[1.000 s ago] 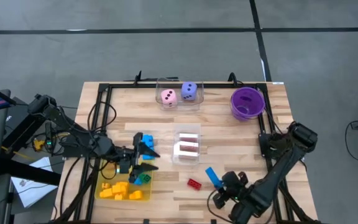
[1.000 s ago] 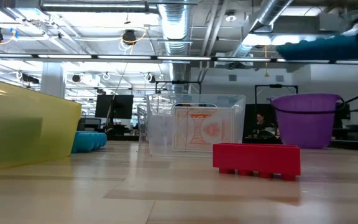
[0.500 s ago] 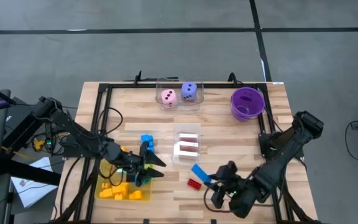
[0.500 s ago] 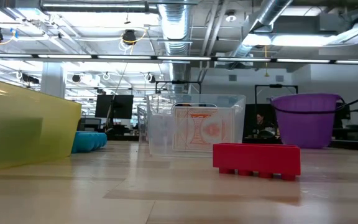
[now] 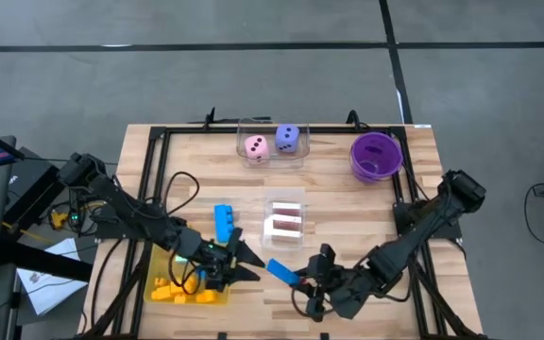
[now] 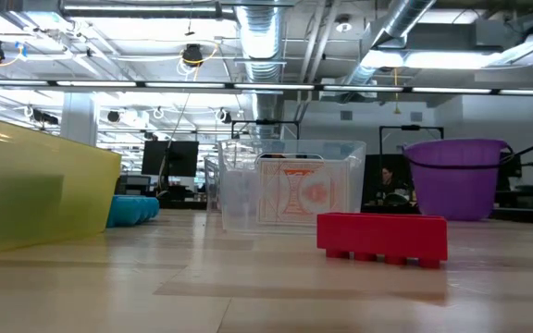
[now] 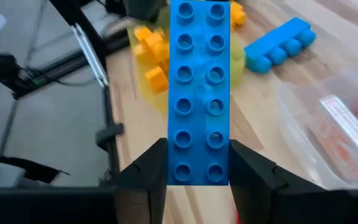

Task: Pick & Place Toys
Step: Put the blue game piece into the yellow bin

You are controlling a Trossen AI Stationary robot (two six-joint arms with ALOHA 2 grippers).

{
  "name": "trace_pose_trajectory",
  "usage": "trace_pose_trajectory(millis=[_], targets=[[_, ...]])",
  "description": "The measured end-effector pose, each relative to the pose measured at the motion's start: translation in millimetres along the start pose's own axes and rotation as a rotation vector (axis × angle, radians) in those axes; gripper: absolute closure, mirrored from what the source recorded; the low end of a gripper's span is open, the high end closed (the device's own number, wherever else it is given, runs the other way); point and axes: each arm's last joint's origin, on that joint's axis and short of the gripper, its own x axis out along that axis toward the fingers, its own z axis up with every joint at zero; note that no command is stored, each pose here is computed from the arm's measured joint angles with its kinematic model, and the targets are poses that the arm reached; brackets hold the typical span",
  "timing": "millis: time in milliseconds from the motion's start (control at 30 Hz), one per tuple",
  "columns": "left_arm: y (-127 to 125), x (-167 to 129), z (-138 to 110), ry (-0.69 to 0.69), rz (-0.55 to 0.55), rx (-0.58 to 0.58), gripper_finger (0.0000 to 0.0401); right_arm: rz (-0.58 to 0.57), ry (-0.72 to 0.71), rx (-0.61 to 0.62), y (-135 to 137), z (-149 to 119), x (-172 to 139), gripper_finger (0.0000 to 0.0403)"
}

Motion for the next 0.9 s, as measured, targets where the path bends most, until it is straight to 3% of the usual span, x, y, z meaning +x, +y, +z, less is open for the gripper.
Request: trace_pose_trajectory(millis=[533,900], targets=[[-5.9,14.5,-0.3,-0.002,-0.031,0.03,0.0179,0.084,-0.017,-0.033,4.6,7.1,8.9,0.0273],[-5.6,14.6,-0.3,-0.002,-0.029,0.031,0.0181,0.075,-0.051,-0.025,-0.9,15.7,24.2,0.0273]])
